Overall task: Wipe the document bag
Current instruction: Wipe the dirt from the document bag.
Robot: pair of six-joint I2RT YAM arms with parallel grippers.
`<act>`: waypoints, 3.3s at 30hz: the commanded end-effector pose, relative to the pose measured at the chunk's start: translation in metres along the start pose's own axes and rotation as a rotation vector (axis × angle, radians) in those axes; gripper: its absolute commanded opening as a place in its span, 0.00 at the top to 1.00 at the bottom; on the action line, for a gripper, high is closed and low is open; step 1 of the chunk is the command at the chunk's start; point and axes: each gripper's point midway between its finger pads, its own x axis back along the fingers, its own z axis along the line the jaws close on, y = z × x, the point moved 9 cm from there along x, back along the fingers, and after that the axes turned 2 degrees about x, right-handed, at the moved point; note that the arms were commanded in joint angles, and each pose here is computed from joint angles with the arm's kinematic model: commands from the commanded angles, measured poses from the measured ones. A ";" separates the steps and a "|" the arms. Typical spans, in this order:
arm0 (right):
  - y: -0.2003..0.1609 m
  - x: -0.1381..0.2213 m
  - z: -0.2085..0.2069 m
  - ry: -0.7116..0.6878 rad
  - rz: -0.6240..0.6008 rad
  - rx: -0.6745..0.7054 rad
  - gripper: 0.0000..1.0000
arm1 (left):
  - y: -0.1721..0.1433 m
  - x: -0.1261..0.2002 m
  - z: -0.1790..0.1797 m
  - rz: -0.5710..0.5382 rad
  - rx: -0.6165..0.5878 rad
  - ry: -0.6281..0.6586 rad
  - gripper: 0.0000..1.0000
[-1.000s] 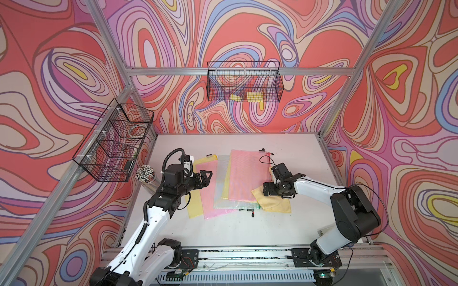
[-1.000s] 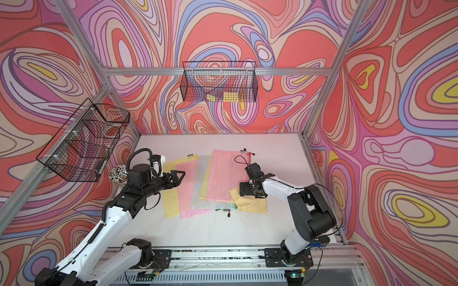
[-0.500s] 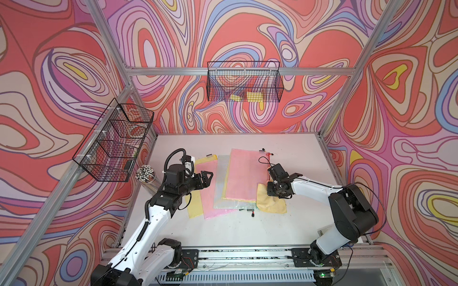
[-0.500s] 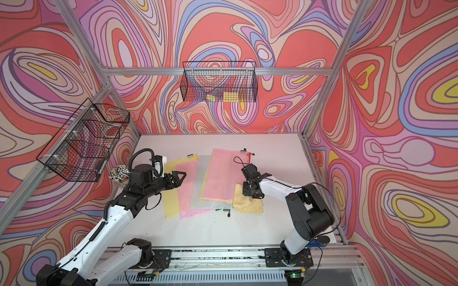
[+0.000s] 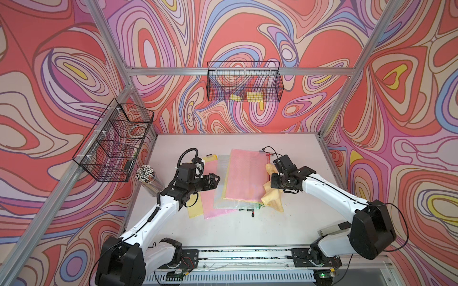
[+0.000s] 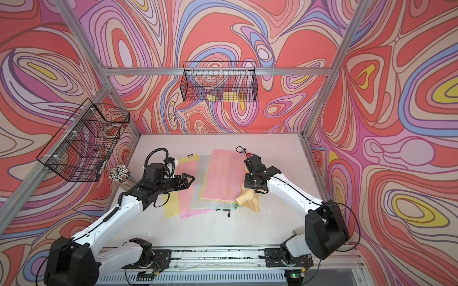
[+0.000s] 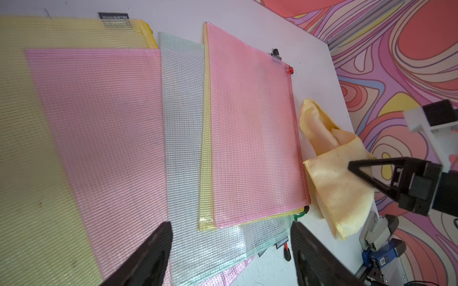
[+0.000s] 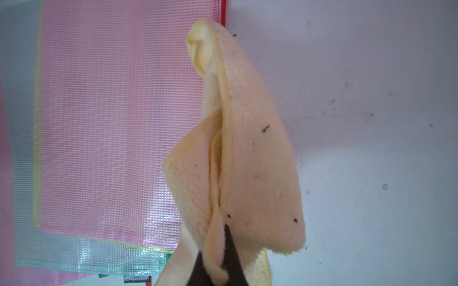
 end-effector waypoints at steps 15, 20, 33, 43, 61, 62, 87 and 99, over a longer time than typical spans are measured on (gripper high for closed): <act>0.033 -0.062 0.045 0.185 0.008 0.074 1.00 | -0.032 -0.088 -0.001 0.252 0.091 -0.075 0.31; 0.022 -0.080 0.043 0.205 0.030 0.038 1.00 | -0.037 -0.093 0.004 0.281 0.086 -0.052 0.30; -0.006 -0.117 0.035 0.179 0.135 0.022 1.00 | -0.054 -0.111 0.017 0.345 0.119 -0.029 0.30; -0.007 -0.121 0.035 0.176 0.148 0.027 1.00 | -0.054 -0.110 0.007 0.348 0.129 -0.098 0.44; 0.022 -0.075 0.065 0.328 0.037 0.114 1.00 | -0.055 -0.106 0.005 0.362 0.125 -0.085 1.00; 0.026 -0.065 0.075 0.363 0.015 0.139 1.00 | -0.055 -0.106 0.005 0.363 0.124 -0.083 1.00; -0.046 -0.125 0.092 0.509 0.251 0.059 1.00 | -0.058 -0.110 0.006 0.353 0.121 -0.060 1.00; -0.041 -0.087 -0.010 0.328 0.190 -0.108 1.00 | -0.059 -0.115 0.008 0.365 0.121 -0.060 1.00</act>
